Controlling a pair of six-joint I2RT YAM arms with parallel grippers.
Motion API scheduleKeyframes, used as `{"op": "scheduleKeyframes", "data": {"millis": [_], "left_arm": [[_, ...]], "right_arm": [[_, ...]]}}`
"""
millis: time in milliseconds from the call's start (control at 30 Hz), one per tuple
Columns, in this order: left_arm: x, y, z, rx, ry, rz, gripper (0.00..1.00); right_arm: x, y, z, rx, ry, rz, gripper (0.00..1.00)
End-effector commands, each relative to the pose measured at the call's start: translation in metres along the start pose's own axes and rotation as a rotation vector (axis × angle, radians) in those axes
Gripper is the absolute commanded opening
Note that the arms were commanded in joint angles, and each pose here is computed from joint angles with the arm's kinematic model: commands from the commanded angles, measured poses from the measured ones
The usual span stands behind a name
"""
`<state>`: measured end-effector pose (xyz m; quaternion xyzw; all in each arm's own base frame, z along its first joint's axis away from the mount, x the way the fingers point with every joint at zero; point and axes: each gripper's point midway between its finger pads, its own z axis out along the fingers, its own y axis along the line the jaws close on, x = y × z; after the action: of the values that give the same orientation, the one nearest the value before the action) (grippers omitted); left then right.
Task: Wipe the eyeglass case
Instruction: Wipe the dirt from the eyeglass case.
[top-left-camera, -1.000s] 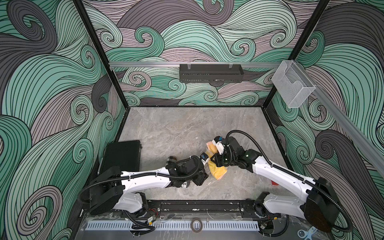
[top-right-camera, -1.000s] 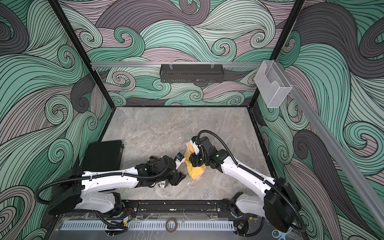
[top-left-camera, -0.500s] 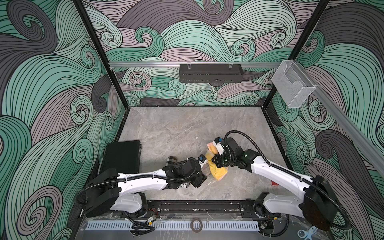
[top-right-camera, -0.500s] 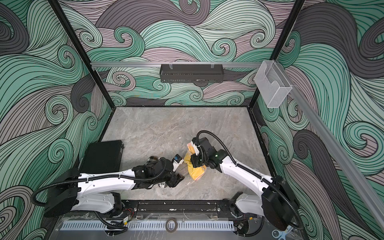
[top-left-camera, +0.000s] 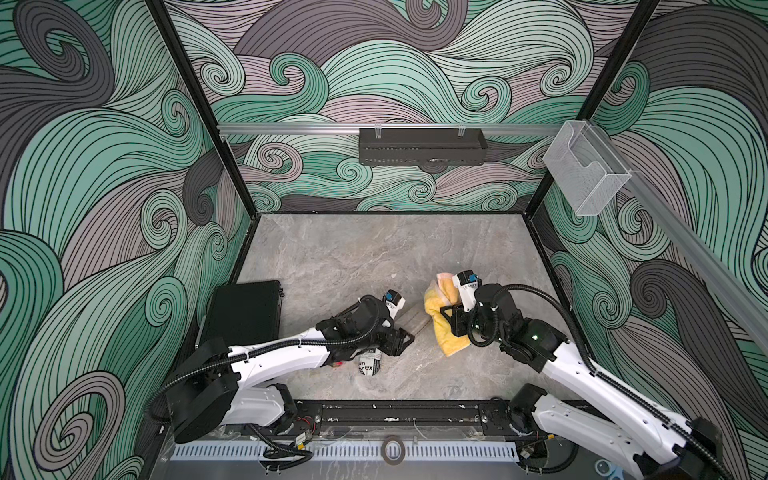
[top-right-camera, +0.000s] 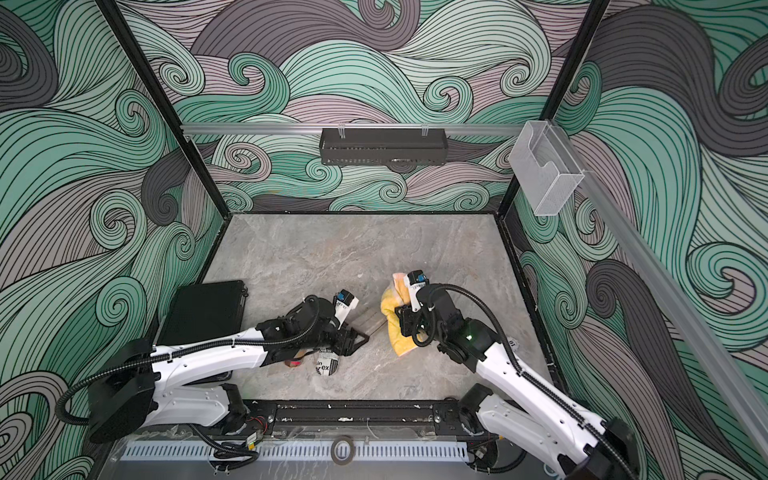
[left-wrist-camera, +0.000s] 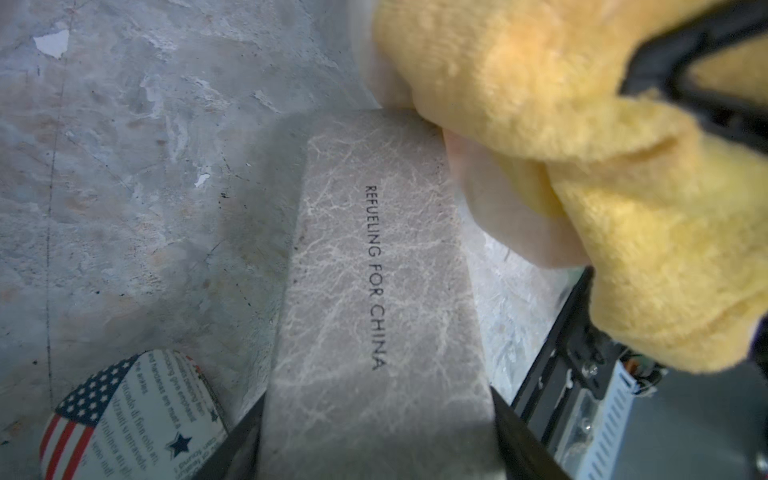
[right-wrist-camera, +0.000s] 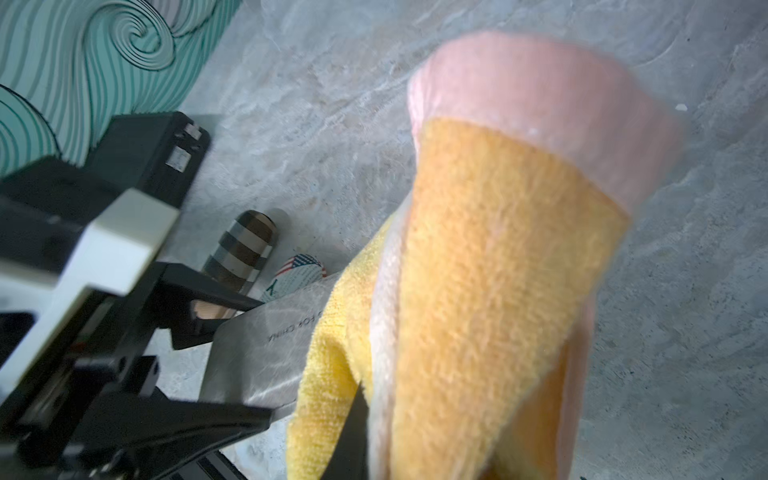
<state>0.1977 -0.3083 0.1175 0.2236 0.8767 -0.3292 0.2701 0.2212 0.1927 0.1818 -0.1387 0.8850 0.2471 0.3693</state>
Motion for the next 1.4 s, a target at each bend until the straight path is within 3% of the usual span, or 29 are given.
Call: {"op": "scheduleKeyframes", "data": {"millis": [0, 233, 367, 467, 667, 733, 800, 1033, 1167, 1267, 1367], "left_arm": [[-0.029, -0.03, -0.012, 0.202, -0.04, -0.101, 0.46], [-0.044, -0.039, -0.023, 0.312, -0.014, -0.201, 0.46], [-0.047, -0.039, -0.025, 0.338, -0.024, -0.208, 0.46], [-0.048, -0.042, -0.025, 0.362, -0.019, -0.202, 0.46], [-0.046, -0.038, -0.027, 0.345, -0.023, -0.196, 0.46], [-0.045, -0.037, -0.028, 0.339, -0.028, -0.195, 0.46], [-0.046, -0.036, -0.028, 0.337, -0.031, -0.196, 0.46], [-0.048, -0.034, -0.027, 0.33, -0.04, -0.201, 0.46], [-0.049, -0.031, -0.026, 0.326, -0.04, -0.211, 0.46], [-0.054, -0.034, -0.028, 0.339, -0.04, -0.215, 0.46], [-0.058, -0.035, -0.03, 0.338, -0.055, -0.216, 0.46]], "right_arm": [[-0.008, 0.019, -0.003, -0.118, -0.052, 0.017, 0.0], [-0.016, 0.07, -0.003, -0.359, -0.1, -0.023, 0.0], [-0.012, 0.07, 0.003, -0.371, -0.108, -0.032, 0.0], [-0.004, 0.051, 0.016, -0.259, -0.069, -0.032, 0.0], [0.0, -0.031, 0.02, 0.208, -0.03, 0.004, 0.0], [-0.001, -0.042, 0.016, 0.265, -0.032, 0.008, 0.0], [-0.004, -0.033, 0.016, 0.212, -0.031, -0.006, 0.0], [-0.012, 0.062, 0.005, -0.284, -0.081, -0.079, 0.0], [-0.007, 0.081, 0.0, -0.408, -0.073, -0.074, 0.0], [-0.007, 0.057, 0.01, -0.258, -0.052, -0.064, 0.0], [-0.014, -0.005, 0.012, 0.107, -0.074, -0.008, 0.0]]}}
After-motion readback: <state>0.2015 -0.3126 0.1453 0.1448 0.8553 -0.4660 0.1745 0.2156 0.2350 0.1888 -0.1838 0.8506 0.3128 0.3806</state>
